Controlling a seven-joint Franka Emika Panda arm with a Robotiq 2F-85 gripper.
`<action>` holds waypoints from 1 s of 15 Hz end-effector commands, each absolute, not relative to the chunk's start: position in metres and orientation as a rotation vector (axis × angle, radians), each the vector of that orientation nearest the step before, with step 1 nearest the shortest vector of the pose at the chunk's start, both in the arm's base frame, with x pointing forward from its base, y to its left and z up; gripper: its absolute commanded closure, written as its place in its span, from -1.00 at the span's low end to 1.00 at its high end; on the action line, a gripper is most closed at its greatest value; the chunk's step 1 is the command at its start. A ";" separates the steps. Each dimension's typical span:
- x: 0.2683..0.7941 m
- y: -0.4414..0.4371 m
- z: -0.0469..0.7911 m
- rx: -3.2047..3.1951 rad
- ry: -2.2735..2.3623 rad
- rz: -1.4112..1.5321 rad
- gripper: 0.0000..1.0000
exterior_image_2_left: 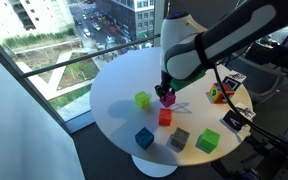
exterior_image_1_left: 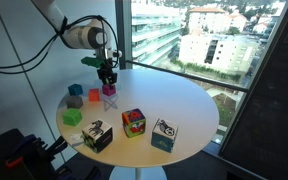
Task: Put the pink block on the table then place the grey block on top of the pink block and orange block
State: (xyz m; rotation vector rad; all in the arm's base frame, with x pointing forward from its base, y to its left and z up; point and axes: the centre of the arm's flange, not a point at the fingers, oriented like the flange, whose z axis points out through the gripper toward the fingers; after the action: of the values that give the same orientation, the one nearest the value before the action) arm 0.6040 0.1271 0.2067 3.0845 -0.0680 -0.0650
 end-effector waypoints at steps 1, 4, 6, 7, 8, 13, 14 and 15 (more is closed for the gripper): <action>0.607 0.128 0.206 3.087 0.031 -0.046 0.41; 0.605 0.132 0.207 3.092 0.122 -0.035 0.41; 0.603 0.135 0.208 3.089 0.204 -0.026 0.41; 0.602 0.136 0.208 3.087 0.248 -0.021 0.41; 0.601 0.138 0.208 3.081 0.298 -0.018 0.41; 0.599 0.143 0.208 3.036 0.511 -0.003 0.41; 0.598 0.144 0.208 3.026 0.543 -0.003 0.41; 0.598 0.144 0.208 3.016 0.577 -0.004 0.41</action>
State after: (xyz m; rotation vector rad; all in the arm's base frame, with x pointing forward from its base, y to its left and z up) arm 0.6011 0.1476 0.2049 3.0433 0.4642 -0.0231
